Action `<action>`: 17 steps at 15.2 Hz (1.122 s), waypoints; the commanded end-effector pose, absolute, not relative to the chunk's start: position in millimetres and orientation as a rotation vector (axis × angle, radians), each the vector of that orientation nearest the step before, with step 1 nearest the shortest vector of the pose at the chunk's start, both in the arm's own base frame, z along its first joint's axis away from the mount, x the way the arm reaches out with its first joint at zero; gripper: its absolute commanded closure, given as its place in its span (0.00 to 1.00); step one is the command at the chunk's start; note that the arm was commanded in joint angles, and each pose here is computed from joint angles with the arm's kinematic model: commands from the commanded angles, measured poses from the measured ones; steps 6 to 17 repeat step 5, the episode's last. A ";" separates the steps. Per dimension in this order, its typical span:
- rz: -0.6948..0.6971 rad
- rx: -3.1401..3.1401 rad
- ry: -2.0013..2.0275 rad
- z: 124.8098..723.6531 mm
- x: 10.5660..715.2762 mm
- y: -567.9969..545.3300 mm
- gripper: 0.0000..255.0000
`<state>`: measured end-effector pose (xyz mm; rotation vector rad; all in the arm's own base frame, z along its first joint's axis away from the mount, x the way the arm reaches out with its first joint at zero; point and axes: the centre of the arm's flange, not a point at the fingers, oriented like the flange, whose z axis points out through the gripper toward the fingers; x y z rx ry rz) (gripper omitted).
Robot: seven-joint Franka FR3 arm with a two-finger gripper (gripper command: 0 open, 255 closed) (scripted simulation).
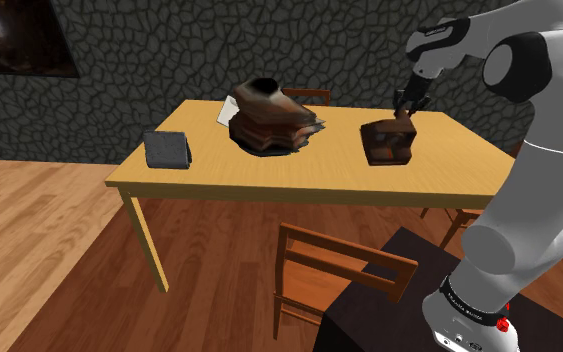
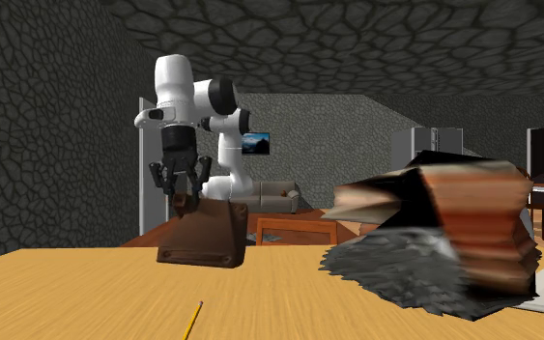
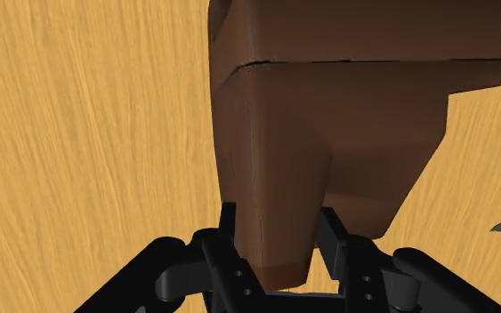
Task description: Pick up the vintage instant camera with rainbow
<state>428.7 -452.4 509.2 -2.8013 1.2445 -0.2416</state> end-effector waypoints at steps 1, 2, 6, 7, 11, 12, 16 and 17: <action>-0.250 -2.801 1.245 522.0 429.5 -452.9 1.00; -0.250 -2.801 1.245 527.2 429.5 -452.9 1.00; -0.250 -2.801 1.245 533.3 429.5 -452.9 1.00; -0.250 -2.801 1.245 533.3 429.5 -452.9 1.00; -0.250 -2.801 1.245 533.3 429.5 -452.9 1.00; -0.250 -2.801 1.245 533.3 429.5 -452.9 1.00; -0.250 -2.801 1.245 533.3 429.5 -452.9 1.00; -0.250 -2.801 1.245 533.3 429.5 -452.9 1.00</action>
